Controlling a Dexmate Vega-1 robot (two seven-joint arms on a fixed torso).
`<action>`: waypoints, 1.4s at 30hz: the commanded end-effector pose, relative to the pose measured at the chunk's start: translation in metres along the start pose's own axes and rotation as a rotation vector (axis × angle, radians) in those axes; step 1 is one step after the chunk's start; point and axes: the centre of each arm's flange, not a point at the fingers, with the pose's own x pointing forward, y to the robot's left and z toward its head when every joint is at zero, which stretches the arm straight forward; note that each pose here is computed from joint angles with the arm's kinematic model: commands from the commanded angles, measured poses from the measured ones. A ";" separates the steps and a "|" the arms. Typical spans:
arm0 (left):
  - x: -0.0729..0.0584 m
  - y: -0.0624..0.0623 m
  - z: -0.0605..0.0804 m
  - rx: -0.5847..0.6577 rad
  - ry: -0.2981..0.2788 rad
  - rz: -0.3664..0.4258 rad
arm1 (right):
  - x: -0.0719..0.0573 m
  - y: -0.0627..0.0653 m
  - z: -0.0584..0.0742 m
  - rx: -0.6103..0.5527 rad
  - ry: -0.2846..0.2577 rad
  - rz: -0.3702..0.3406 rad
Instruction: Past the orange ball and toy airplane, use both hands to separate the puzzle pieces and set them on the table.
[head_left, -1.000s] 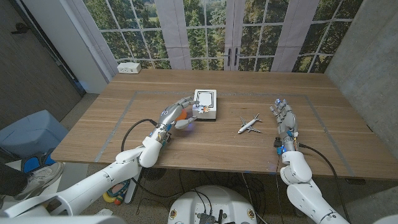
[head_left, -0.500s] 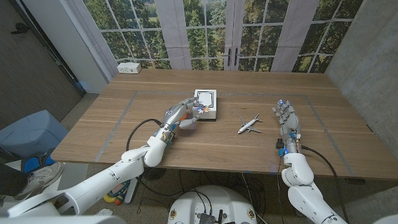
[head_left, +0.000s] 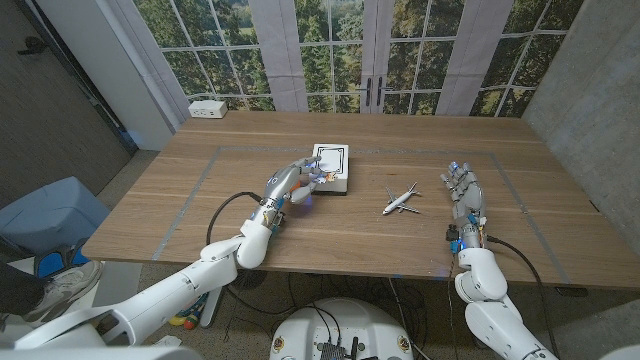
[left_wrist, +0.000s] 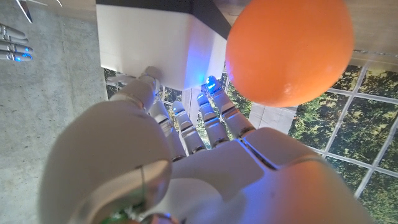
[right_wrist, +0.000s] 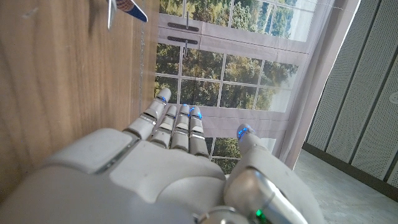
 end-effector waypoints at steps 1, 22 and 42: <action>0.000 0.003 0.003 -0.079 0.013 0.089 | -0.001 -0.002 0.001 -0.008 -0.003 -0.003; 0.002 0.013 0.008 -0.191 0.046 0.200 | 0.004 0.008 0.003 -0.064 -0.014 -0.002; 0.017 0.031 0.017 -0.272 0.054 0.238 | 0.002 0.034 0.033 -0.376 -0.097 -0.057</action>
